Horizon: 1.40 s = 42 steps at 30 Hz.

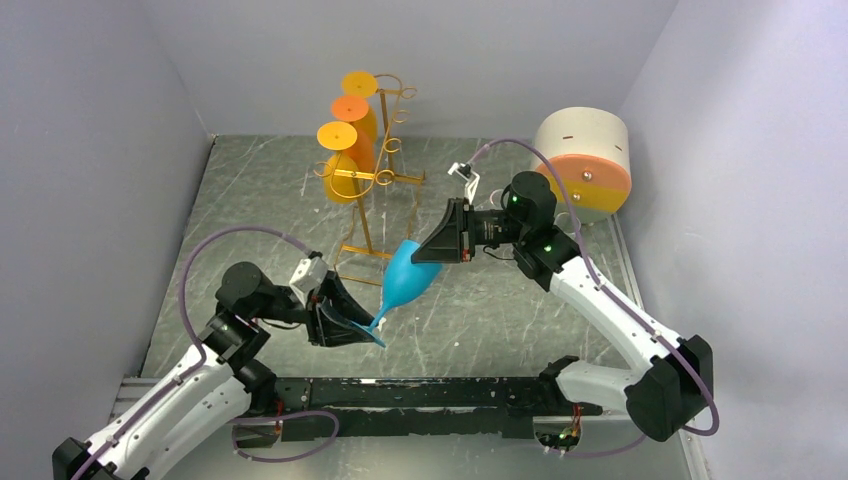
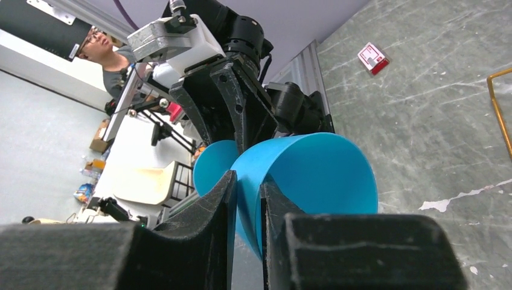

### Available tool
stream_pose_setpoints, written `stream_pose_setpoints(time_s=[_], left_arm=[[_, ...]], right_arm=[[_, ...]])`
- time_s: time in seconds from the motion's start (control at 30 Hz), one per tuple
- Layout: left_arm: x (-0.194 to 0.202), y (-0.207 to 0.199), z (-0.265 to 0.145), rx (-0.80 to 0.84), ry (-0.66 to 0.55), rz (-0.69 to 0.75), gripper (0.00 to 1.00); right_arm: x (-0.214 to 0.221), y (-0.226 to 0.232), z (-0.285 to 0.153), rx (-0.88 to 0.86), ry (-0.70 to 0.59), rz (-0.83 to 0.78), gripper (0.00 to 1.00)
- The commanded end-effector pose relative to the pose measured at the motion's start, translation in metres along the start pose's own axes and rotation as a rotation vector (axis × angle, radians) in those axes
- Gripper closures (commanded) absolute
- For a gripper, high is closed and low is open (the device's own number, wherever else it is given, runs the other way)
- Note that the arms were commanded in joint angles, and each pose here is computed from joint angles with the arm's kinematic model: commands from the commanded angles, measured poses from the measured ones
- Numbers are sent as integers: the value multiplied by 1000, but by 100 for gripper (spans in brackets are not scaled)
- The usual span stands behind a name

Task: Take the wine glass off the wine glass rack
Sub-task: Place the wine glass at the center of the board.

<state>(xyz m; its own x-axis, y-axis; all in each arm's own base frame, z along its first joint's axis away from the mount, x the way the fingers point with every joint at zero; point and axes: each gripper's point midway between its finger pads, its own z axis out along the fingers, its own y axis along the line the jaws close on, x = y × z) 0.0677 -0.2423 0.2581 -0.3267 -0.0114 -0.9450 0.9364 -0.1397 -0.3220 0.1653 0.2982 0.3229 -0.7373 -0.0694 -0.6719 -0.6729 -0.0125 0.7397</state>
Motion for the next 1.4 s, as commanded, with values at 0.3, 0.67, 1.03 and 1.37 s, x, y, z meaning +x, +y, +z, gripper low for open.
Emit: stream_pose_setpoints(time_s=[0.3,0.67,1.03,1.37], left_arm=[[-16,26,-2,-177,0,2,89],[-13,30,-2,-199,10,-13,78],[-18,31,-15,-316,6,-1,36],[-24,43,-29,-456,-12,15,0]], right_arm=[[19,17,-4,-74,69,-6,69],[18,32,-9,-94,68,-28,92],[8,6,-11,107,-4,-62,100],[-3,-36,-35,424,-150,-109,100]])
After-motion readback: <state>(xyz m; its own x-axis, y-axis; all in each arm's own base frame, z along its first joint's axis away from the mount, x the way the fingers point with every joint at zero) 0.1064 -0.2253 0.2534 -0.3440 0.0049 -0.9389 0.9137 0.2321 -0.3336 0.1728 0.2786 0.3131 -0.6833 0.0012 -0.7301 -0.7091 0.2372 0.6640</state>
